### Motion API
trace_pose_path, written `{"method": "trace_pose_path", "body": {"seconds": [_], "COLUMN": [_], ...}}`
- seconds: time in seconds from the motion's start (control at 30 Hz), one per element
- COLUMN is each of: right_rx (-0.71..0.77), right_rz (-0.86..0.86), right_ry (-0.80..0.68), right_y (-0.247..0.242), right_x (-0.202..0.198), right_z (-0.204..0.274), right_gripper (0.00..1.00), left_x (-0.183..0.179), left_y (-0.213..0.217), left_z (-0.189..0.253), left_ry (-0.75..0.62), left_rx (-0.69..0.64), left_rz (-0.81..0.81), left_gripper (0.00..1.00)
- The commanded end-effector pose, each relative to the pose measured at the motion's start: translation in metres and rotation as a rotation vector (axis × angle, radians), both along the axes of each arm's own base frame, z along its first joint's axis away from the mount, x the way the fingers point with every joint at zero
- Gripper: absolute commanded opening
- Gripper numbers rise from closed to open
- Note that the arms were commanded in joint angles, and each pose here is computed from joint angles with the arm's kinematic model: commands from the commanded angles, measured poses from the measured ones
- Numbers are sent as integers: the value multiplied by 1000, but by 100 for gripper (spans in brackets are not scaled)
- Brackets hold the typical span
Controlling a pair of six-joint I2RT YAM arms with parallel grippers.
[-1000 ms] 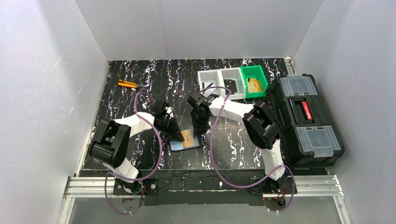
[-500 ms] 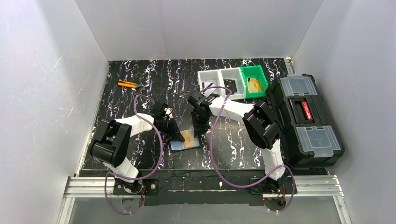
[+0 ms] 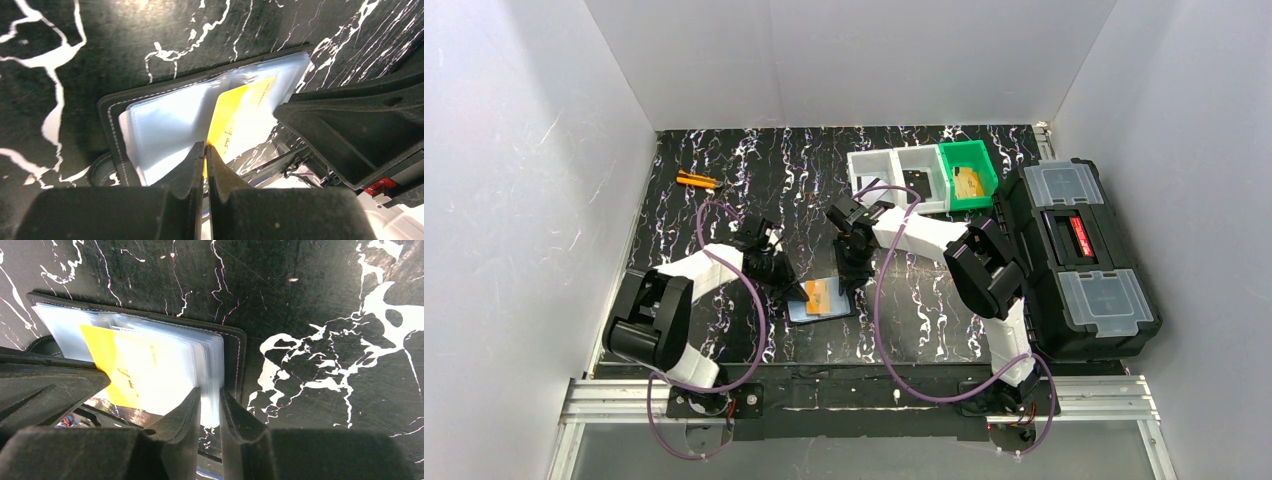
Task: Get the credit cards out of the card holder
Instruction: Remove the credit card from the card holder.
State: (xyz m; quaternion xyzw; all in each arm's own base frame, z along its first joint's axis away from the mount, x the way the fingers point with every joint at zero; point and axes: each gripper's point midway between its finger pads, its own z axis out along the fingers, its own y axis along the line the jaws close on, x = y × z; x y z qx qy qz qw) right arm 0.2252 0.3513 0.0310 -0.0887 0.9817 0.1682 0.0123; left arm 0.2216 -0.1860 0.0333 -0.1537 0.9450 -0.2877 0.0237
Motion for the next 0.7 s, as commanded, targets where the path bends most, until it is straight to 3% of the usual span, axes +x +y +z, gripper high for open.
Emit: {"method": "trace_pose_path", "body": {"seconds": [0.0, 0.5, 0.67], "right_rx": [-123, -101, -90], "right_rz": [-3, -6, -2], "right_ry": [25, 7, -3], "right_y": [-28, -28, -26], "right_x": [-7, -3, 1], "right_z": [-27, -22, -18], "right_gripper": [25, 25, 25], "left_x": [-8, -7, -10], "left_y": [17, 27, 37], "left_z": [0, 18, 22], "left_ry": [10, -28, -27], "left_rx": [68, 75, 135], "left_rz": [12, 18, 10], "left_gripper": [0, 0, 0]}}
